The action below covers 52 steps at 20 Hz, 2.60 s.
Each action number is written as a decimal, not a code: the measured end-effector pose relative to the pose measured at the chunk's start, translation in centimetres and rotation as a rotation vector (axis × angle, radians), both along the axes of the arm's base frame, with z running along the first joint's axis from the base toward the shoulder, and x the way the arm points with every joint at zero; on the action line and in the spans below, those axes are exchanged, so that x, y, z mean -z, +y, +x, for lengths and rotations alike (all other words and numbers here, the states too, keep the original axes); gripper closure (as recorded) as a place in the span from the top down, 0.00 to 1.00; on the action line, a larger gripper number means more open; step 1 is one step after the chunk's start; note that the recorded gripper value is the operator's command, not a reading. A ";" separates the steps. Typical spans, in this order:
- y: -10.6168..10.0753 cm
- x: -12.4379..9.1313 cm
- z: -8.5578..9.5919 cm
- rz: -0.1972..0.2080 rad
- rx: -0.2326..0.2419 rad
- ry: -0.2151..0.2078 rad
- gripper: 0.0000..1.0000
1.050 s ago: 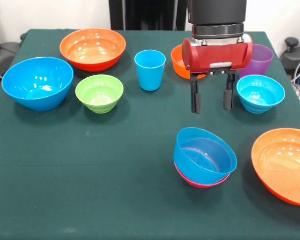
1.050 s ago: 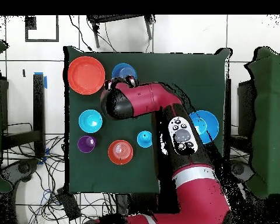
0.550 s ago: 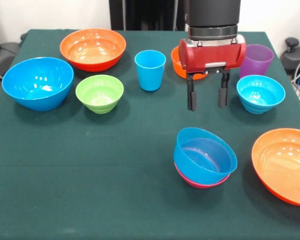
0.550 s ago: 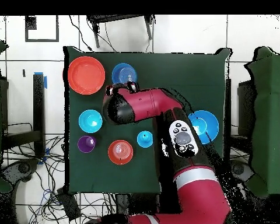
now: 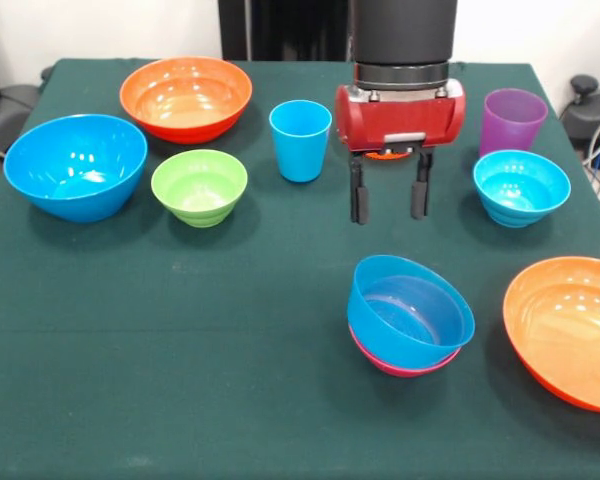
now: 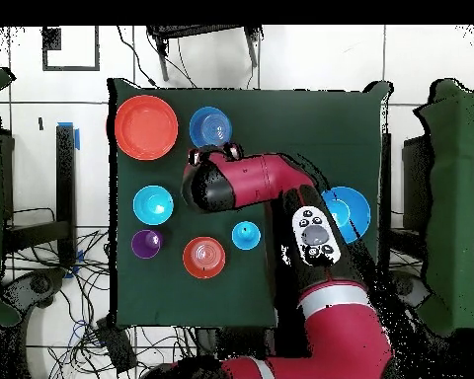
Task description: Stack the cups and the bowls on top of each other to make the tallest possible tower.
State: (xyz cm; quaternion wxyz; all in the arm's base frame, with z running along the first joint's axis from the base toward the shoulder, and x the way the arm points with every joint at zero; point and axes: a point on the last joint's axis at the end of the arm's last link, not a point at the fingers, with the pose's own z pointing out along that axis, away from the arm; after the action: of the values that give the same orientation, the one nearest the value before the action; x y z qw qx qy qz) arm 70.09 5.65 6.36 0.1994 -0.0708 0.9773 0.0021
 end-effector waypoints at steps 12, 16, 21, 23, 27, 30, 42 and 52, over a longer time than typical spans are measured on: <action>-2.8 -0.6 -1.0 -0.018 0.034 0.011 1.00; -5.1 -1.3 -1.4 -0.018 0.064 0.012 1.00; -7.6 -1.9 -1.6 -0.017 0.100 0.009 1.00; -8.6 -2.1 -1.7 -0.018 0.113 0.007 1.00; -10.0 -2.1 -1.9 -0.016 0.135 0.009 1.00; -10.5 -2.0 -1.9 -0.013 0.142 0.011 1.00; -9.7 -1.9 -1.9 0.002 0.133 0.011 1.00; -8.6 -1.9 -1.6 0.020 0.120 0.008 1.00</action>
State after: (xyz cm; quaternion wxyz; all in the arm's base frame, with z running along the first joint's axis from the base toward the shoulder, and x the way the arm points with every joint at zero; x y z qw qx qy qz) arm 68.50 -2.97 8.23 0.1958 -0.0102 0.9806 0.0005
